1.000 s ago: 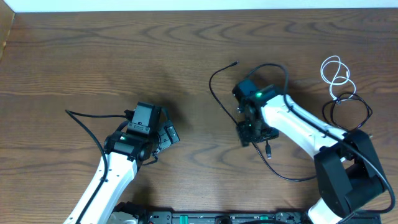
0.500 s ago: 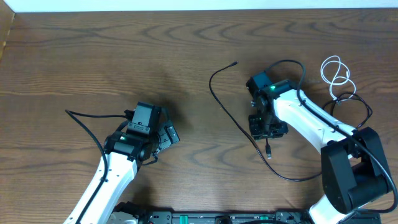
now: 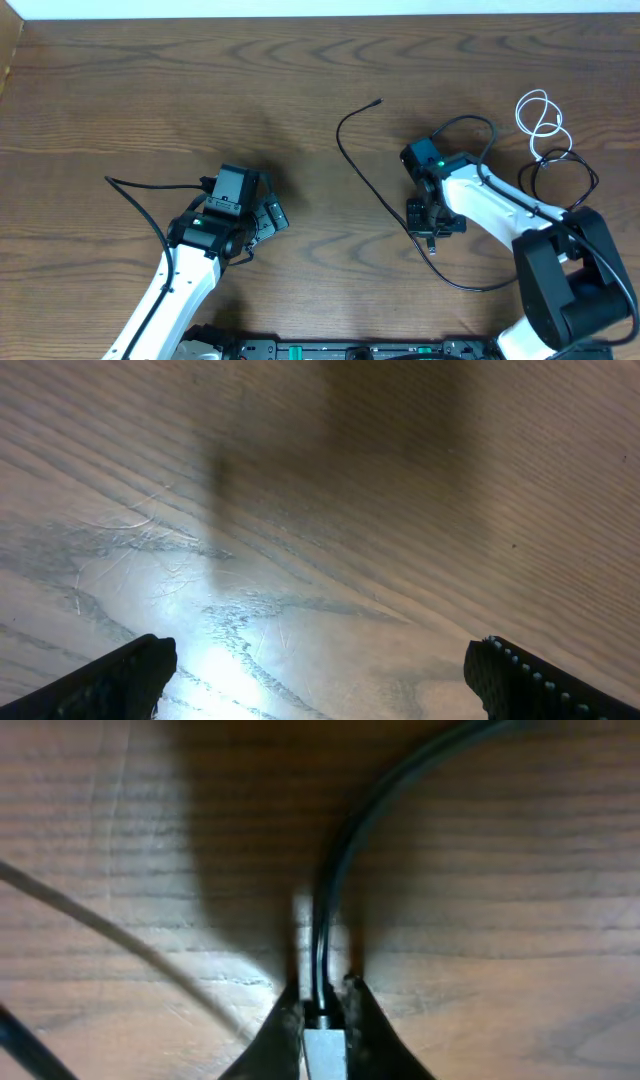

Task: Untangle cables

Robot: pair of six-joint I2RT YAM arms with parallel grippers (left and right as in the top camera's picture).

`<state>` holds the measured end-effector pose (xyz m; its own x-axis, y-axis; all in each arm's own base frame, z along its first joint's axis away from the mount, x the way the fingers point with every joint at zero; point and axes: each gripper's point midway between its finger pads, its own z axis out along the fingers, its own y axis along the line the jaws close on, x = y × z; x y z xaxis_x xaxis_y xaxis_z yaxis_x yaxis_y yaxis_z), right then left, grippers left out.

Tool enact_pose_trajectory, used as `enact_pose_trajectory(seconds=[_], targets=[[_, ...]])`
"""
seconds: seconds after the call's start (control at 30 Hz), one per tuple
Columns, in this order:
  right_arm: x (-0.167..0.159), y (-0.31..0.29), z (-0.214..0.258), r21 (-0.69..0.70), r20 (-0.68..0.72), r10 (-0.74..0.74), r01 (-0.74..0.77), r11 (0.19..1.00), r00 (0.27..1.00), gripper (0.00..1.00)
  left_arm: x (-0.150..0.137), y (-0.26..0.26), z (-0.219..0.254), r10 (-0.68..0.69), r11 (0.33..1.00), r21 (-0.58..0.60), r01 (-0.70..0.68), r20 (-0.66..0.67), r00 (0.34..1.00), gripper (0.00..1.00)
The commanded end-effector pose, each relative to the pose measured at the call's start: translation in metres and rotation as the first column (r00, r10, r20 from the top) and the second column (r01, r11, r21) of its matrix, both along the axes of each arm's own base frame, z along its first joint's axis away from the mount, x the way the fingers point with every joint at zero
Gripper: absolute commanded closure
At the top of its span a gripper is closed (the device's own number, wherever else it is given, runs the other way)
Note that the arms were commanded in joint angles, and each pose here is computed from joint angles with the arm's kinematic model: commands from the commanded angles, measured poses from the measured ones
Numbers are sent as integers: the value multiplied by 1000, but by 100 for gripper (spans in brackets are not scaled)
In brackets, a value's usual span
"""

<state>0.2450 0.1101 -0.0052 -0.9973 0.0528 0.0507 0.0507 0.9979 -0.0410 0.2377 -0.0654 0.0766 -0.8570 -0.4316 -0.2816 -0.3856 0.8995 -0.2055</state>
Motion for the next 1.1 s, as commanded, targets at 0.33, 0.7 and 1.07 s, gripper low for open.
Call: enact_pose_trajectory(seconds=[0.33,0.7,1.07], targets=[[24,46,-24,256,133,-25,-10,967,991,99,2,0,4,5,1000,-2,-5,12,1000,2],[98,88,-7,444,359,-270,91,891,893,99,2,0,4,5,1000,-2,-5,11,1000,2],[126,137,-35,527,470,-287,-5,850,834,99,2,0,4,5,1000,-2,-5,12,1000,2]])
